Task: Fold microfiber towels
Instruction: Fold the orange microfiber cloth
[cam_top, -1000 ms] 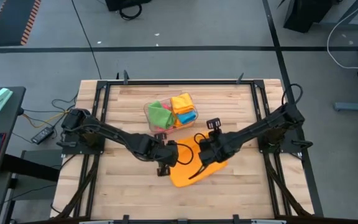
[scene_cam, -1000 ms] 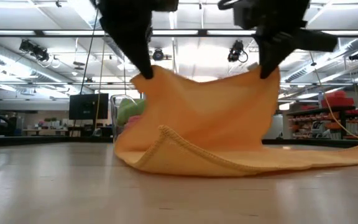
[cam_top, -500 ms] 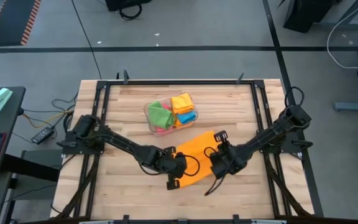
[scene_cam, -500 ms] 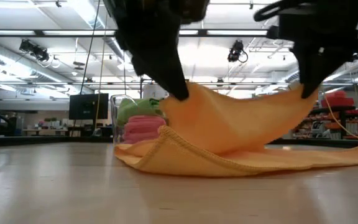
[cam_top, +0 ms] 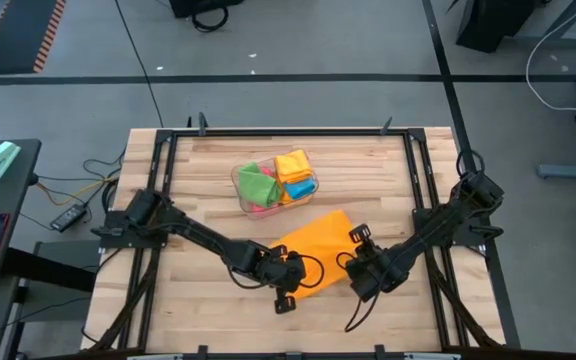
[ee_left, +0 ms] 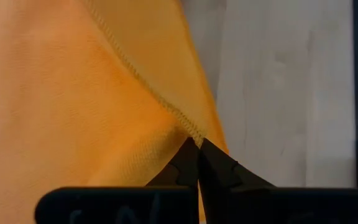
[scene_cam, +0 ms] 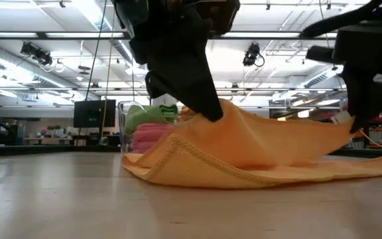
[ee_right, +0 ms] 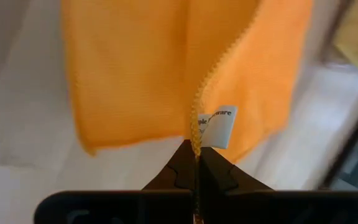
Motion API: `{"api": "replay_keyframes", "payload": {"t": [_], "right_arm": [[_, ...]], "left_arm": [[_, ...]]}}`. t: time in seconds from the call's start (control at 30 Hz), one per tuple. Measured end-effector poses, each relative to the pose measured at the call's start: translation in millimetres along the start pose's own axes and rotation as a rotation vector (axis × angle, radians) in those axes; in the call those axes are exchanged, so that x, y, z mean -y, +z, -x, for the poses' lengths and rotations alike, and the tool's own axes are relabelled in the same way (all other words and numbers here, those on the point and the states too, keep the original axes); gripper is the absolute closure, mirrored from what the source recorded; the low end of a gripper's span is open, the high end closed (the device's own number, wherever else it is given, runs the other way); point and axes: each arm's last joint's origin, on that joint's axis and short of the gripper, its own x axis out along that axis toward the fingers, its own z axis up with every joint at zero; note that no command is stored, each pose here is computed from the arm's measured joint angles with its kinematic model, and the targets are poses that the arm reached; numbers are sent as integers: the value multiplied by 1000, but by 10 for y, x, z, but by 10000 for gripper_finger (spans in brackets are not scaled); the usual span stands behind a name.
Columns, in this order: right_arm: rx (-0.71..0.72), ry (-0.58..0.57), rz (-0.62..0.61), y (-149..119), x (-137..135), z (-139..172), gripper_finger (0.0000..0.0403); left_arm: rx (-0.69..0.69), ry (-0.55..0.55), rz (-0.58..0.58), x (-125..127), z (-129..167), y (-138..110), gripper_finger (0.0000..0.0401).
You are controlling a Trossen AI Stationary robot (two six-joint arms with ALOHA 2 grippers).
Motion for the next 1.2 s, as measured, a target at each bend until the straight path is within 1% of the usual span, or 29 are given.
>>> {"api": "replay_keyframes", "payload": {"t": [0.1,0.2,0.23,0.3,0.37,0.43,0.53,0.7,0.8,0.9,0.97,1.07,1.13,1.2], "right_arm": [[13,59,4,2,-41,-45,394],[30,110,-1,19,-67,-59,386],[35,118,-4,24,-70,-58,381],[42,135,-11,34,-76,-58,368],[62,167,-19,54,-91,-63,352],[55,192,-16,50,-104,-72,334],[65,231,-31,70,-132,-95,306],[23,285,-87,37,-145,-94,269],[-47,308,-118,-6,-134,-65,261],[-75,318,-153,-18,-123,-37,261],[-79,329,-169,-18,-113,-7,263],[-62,337,-188,-29,-119,51,266],[-42,333,-203,-42,-126,99,267],[5,303,-223,-58,-130,172,267]], "left_arm": [[20,-16,1,36,-25,3,389],[-7,-13,4,23,-102,-42,380],[0,-32,6,32,-144,-40,379],[-21,-34,4,24,-172,-64,382],[-20,-59,6,34,-225,-64,389],[-53,-43,2,14,-237,-104,393],[-37,-56,2,29,-250,-91,389],[-40,-82,-15,82,-251,-115,345],[-34,-98,-51,139,-221,-131,311],[-42,-106,-112,221,-120,-119,281],[-72,-74,-145,236,-73,-123,267],[-117,74,-169,161,-48,-173,255],[-124,162,-226,103,-44,-196,253],[-165,226,-322,45,-44,-248,254]]}}
